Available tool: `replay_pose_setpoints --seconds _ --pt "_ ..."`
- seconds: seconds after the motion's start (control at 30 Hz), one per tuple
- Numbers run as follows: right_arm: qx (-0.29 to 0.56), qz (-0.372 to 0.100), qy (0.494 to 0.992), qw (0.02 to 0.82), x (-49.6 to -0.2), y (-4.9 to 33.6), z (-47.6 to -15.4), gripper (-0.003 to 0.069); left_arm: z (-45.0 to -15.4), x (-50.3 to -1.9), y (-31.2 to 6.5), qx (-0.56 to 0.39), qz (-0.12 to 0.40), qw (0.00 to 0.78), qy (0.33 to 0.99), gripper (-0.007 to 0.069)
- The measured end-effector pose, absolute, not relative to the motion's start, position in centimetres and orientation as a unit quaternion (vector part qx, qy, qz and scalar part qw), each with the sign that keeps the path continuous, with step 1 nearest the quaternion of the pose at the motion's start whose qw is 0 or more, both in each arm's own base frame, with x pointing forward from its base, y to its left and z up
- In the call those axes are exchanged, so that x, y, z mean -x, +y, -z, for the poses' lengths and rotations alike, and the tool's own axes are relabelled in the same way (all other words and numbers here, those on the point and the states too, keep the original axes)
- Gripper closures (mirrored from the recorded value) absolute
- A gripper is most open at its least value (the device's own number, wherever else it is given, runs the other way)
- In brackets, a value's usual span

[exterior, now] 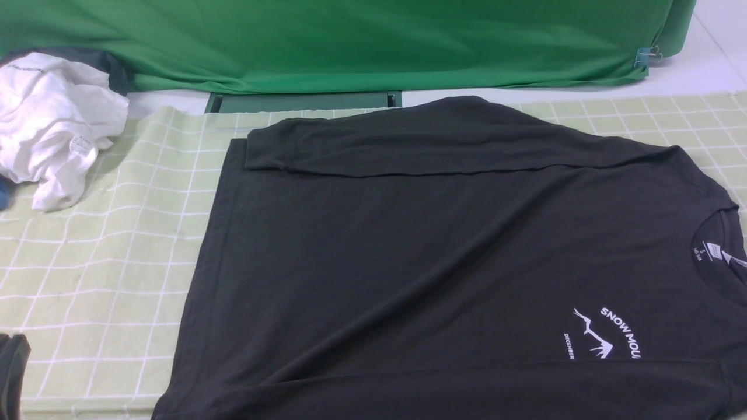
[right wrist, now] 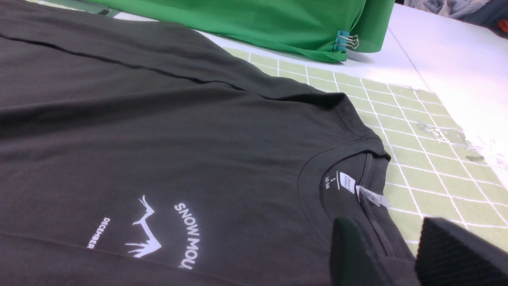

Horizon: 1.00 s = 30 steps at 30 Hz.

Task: Fold a long-sleeved shirt over a green coffee tablecloth.
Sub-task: 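Grasp the left edge of the dark T-shirt lying flat on the table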

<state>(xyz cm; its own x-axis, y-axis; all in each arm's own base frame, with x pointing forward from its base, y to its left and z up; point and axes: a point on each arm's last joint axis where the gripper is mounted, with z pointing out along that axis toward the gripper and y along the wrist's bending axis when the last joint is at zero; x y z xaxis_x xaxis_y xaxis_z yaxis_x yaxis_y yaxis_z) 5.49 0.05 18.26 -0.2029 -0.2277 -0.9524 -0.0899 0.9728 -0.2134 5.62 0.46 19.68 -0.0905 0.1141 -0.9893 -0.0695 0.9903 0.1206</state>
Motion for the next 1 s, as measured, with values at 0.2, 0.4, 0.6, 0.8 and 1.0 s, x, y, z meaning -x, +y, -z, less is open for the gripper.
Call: replay_pose_setpoints --seconds 0.2,0.4,0.6,0.8,1.0 --pt "0.103 0.055 0.774 0.623 -5.5 0.0 -18.3 0.0414 -21.5 -5.6 0.5 0.146 0.099 0.740 0.649 0.0589" --pt "0.045 -0.016 0.721 0.691 -5.7 0.4 -19.8 0.0414 -23.5 -4.9 1.7 0.255 0.187 0.798 0.514 0.0589" --pt "-0.052 -0.152 0.615 0.772 -5.4 0.6 -22.4 0.0416 -25.6 -3.7 2.0 0.235 0.193 0.863 0.403 0.0589" --pt "-0.058 -0.168 0.593 0.785 -5.3 0.6 -22.9 0.0419 -30.4 -3.0 0.9 0.192 0.235 0.856 0.419 0.0589" --pt "-0.071 -0.195 0.575 0.792 -5.1 0.7 -23.5 0.0461 -35.3 -4.8 0.1 0.180 0.176 0.739 0.624 0.0589"
